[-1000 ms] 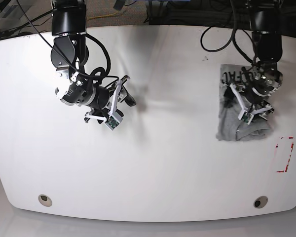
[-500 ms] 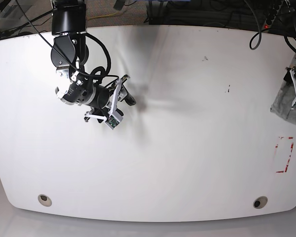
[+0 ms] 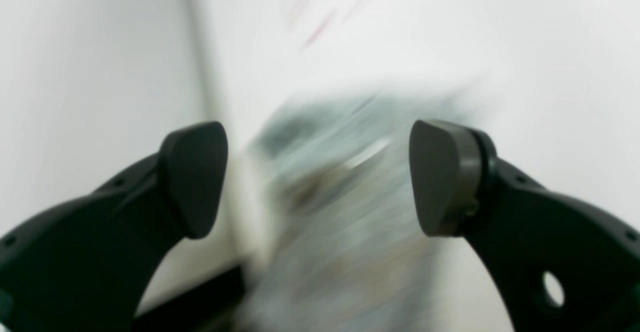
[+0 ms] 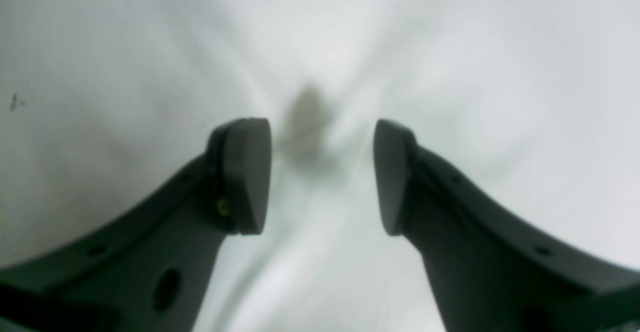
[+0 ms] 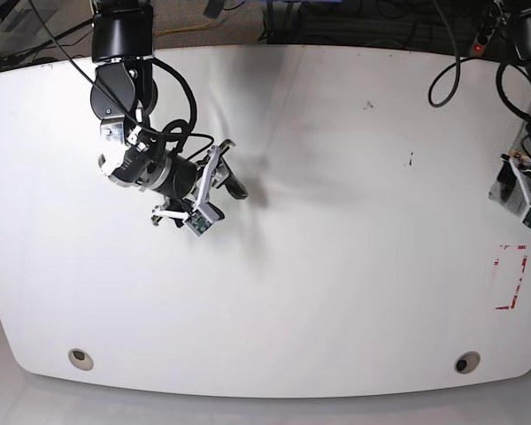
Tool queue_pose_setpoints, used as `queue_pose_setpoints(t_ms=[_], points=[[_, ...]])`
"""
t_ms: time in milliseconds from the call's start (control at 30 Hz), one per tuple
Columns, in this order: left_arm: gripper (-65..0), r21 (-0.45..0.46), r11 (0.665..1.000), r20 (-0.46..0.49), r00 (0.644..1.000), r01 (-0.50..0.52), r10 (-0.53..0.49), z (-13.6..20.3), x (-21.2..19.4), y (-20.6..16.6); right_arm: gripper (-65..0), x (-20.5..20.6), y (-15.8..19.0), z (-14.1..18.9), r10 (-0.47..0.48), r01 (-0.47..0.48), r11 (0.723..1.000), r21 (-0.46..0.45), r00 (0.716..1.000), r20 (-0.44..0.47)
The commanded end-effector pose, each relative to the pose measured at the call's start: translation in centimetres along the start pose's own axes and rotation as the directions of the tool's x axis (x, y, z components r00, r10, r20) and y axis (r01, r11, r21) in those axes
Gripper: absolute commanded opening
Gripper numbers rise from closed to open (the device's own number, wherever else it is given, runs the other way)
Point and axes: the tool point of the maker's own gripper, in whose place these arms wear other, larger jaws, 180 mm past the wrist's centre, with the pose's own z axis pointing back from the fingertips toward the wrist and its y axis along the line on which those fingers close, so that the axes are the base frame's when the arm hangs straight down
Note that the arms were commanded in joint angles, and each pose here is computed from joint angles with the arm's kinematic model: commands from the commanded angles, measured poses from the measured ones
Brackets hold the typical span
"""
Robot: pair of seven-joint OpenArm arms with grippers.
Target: Fold the T-shirt properly
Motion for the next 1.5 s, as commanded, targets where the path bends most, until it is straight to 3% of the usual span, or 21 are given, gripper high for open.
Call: queue_pose_setpoints(t_ms=[0, 167, 267, 400, 500, 633, 800, 1033, 1233, 1467], points=[[-11.9, -0.029, 1.0, 0.154, 0.988, -0.004, 0.009, -0.3, 4.6, -2.0, -34.6, 1.3, -1.1, 0.5, 0.055, -0.052, 0.997, -0.055, 0.997, 0.057], [-11.9, -0.022, 0.982, 0.394, 0.901, -0.189, 0.182, -1.9, 9.4, -5.9, -34.6, 0.5, -2.8, 0.7, 0.113, -0.087, 0.976, -0.198, 0.986, 0.123], [-11.7, -0.02, 0.952, 0.493, 0.825, -0.305, 0.275, -2.8, 10.2, -8.4, -34.6, -0.3, -4.2, 1.8, 0.097, -0.034, 0.956, -0.292, 0.974, 0.205], [-11.7, -0.01, 0.917, 0.535, 0.773, -0.399, 0.342, -2.6, 8.7, -12.0, -34.6, -2.9, -5.8, 3.5, 0.065, 0.046, 0.922, -0.384, 0.96, 0.271], [-11.8, -0.007, 0.9, 0.527, 0.763, -0.436, 0.373, -1.4, 7.5, -14.5, -34.4, -5.2, -6.4, 5.0, 0.025, 0.102, 0.9, -0.423, 0.958, 0.285], [-11.9, -0.023, 0.887, 0.479, 0.774, -0.461, 0.415, 1.5, 5.0, -17.9, -34.4, -8.6, -5.7, 7.5, -0.024, 0.137, 0.88, -0.455, 0.969, 0.246], [-11.9, -0.067, 0.872, 0.372, 0.799, -0.485, 0.473, 6.4, 1.1, -22.6, -34.4, -12.5, -3.4, 10.7, -0.176, 0.283, 0.855, -0.434, 0.946, 0.271], [-11.9, -0.096, 0.847, 0.211, 0.82, -0.524, 0.531, 13.8, -3.0, -26.9, -34.4, -16.6, 0.6, 14.7, -0.286, 0.348, 0.842, -0.411, 0.936, 0.207], [-11.9, -0.106, 0.835, 0.049, 0.836, -0.539, 0.546, 18.7, -6.8, -29.5, -34.4, -19.5, 5.1, 17.9, -0.395, 0.417, 0.823, -0.387, 0.908, 0.138], [-11.9, -0.118, 0.831, -0.125, 0.839, -0.543, 0.53, 22.2, -11.3, -32.3, -34.4, -23.3, 10.9, 20.9, -0.524, 0.497, 0.796, -0.346, 0.851, 0.017]])
